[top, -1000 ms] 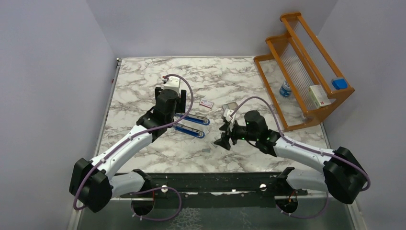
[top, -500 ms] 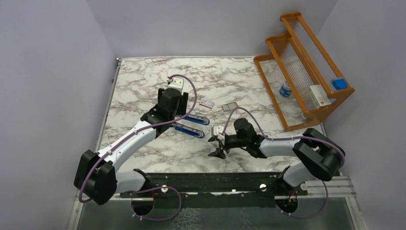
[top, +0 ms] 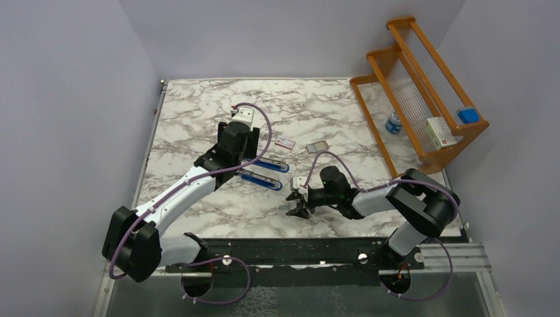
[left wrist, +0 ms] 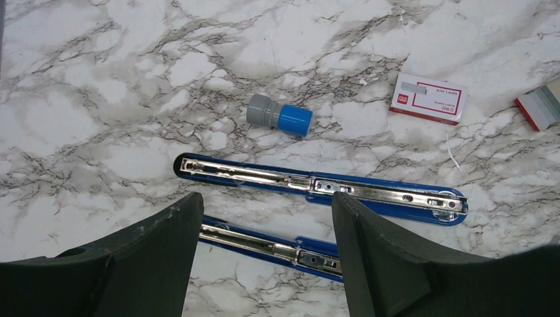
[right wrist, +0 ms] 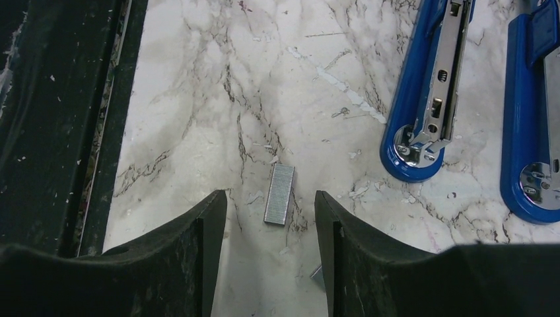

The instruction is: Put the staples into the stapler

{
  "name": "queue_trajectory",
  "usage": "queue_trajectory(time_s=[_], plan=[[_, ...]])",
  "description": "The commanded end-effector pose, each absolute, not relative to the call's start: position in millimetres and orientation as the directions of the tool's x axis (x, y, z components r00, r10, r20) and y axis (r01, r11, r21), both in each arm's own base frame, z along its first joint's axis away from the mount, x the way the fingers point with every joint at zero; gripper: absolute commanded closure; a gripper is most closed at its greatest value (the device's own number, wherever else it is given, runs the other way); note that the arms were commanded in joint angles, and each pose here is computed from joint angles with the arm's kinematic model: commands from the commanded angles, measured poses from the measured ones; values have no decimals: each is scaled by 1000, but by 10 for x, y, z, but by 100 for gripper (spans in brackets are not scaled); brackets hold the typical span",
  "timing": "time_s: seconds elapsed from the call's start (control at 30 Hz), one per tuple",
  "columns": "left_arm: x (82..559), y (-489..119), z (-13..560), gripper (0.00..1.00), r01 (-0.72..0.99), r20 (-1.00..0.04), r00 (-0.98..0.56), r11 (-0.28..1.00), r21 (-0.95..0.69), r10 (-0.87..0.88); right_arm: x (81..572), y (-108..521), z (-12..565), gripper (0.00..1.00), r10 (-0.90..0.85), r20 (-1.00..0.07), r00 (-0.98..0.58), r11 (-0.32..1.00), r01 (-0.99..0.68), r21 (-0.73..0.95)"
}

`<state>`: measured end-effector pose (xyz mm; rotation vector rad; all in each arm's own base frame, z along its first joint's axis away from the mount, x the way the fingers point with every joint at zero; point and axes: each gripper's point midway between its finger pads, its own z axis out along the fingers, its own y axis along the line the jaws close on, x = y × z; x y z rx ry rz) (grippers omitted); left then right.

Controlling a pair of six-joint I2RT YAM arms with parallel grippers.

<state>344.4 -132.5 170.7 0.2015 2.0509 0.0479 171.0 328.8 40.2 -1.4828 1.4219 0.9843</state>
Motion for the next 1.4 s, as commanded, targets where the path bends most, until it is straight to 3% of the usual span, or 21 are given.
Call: queue_trajectory(time_s=[0.0,1.37], plan=[[3498,-1287,1839,26,97,-886,-436,987,128,157,1731,3316,365,46,-335,-939,74,5,-997,-80],[3516,-1268,1839,26,97,-884,-431,984,151,179,1699,3175,-14,68,-427,-904,36,39,-997,-59]])
